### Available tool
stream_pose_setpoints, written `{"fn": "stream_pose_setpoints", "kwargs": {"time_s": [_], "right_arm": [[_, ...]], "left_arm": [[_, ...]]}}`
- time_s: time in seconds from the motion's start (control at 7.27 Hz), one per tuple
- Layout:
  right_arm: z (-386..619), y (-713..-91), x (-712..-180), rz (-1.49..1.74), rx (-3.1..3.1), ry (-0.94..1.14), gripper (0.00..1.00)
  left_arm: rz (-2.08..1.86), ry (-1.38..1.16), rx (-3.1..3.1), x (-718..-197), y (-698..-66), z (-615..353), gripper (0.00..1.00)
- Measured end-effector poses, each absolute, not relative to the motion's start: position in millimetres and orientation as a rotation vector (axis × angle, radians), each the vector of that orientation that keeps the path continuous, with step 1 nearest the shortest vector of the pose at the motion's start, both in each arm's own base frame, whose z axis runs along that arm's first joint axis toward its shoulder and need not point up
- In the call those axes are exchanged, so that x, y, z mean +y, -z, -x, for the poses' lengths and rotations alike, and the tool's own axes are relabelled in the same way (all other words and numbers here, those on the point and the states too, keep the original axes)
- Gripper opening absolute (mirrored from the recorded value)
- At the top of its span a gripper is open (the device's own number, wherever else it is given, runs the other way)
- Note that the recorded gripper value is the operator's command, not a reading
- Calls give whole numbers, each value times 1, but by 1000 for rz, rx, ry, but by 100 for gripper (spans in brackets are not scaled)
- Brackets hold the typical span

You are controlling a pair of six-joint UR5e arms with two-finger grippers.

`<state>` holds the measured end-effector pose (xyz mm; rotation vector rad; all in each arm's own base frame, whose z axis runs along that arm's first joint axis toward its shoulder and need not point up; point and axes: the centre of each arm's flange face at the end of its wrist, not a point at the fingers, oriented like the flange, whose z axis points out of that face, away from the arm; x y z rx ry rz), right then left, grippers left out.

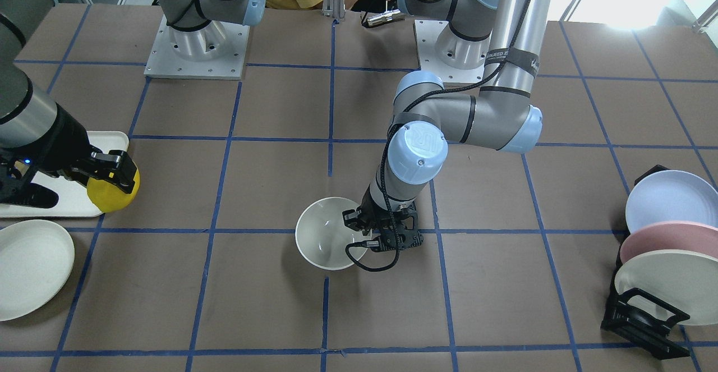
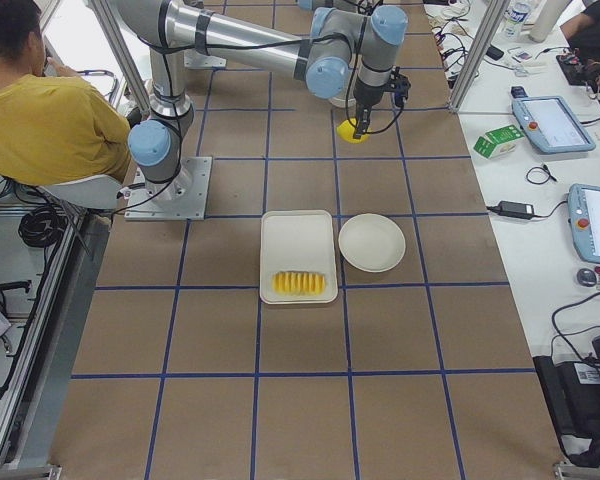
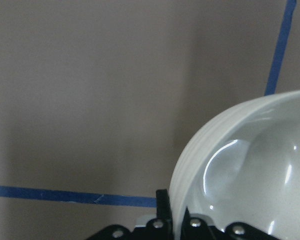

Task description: Place bowl and put lemon in it

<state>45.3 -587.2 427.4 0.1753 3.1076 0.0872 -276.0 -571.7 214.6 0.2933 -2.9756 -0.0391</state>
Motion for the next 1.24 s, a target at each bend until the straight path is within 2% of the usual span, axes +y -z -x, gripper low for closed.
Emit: {"fn": "stream_pose_setpoints", "kwargs": {"time_s": [0.14,0.55,0.83,1.24], "right_arm": [[-59,-431,-583,-166,3105,-84,0],[-115,-427,-574,-187,3106,-92,0],[-135,-424,-571,-200,3096,-99,0],[-171,-408,-563,-281,3079,-88,0]], "left_arm": [[-286,50,-2982,-569,-210,282,100],[-230,19,-2991,-574,-247,263,100],[-78,64,-3093,-585,-317,217,100],[130,87,-3167,-570,-431,129,100]]}}
